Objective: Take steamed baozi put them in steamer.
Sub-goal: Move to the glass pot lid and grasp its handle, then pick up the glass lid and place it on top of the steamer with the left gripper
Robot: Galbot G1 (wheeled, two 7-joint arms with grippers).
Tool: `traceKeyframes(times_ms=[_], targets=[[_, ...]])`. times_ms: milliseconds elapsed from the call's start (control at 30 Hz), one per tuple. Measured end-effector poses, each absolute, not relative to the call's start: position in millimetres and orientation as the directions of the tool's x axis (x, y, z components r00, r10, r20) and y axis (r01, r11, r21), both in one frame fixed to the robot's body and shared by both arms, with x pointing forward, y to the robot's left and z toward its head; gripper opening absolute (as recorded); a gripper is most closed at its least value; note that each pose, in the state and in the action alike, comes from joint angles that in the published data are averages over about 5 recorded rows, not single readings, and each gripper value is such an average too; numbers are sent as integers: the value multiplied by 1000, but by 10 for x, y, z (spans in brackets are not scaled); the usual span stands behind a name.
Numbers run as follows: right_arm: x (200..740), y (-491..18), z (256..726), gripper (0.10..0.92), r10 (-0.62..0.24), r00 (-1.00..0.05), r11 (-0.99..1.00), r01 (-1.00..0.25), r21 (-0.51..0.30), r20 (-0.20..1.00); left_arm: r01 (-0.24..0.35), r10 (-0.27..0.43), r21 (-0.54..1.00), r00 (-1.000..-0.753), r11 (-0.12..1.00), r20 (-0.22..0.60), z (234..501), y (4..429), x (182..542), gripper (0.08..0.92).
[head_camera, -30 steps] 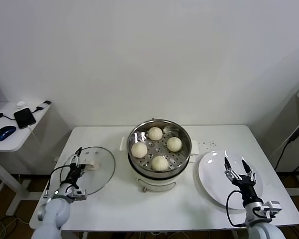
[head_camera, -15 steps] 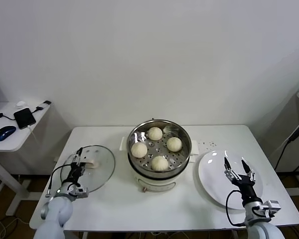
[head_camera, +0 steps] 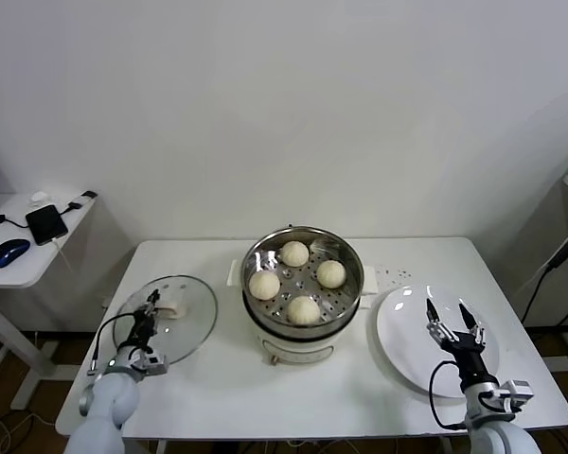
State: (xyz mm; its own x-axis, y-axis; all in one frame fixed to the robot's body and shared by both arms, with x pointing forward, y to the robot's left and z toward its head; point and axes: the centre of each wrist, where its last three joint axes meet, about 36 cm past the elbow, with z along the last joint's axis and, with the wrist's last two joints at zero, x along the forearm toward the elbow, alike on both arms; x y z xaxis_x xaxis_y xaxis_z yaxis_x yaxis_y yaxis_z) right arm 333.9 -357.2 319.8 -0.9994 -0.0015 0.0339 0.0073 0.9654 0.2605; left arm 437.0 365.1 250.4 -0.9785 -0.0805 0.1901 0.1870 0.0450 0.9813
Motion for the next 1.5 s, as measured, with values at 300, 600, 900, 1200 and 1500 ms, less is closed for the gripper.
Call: traceKeyframes(times_ms=[300,600,900,1200,1500], targets=[[3355,-3599,3222,823,3,-1000,966,11,259,30,173,-145,980,-972,93,186,2582,3494,4270,164],[3378,-3656,3292,823,8,-1000,967,11,254,16,106,-294,993,-949,57,118,2947,3005,4101,164],[3365,-3718,3369,823,3,-1000,972,7,236,18,36,-471,999,-881,17,40,3576,2508,4045,164],[3354,-3726,3372,823,4,-1000,976,10,219,27,-14,-555,998,-832,67,25,4202,2064,3933,164],[3307,-3737,3342,823,20,-999,978,27,209,35,-37,-472,985,-880,169,48,4581,1354,3892,164]])
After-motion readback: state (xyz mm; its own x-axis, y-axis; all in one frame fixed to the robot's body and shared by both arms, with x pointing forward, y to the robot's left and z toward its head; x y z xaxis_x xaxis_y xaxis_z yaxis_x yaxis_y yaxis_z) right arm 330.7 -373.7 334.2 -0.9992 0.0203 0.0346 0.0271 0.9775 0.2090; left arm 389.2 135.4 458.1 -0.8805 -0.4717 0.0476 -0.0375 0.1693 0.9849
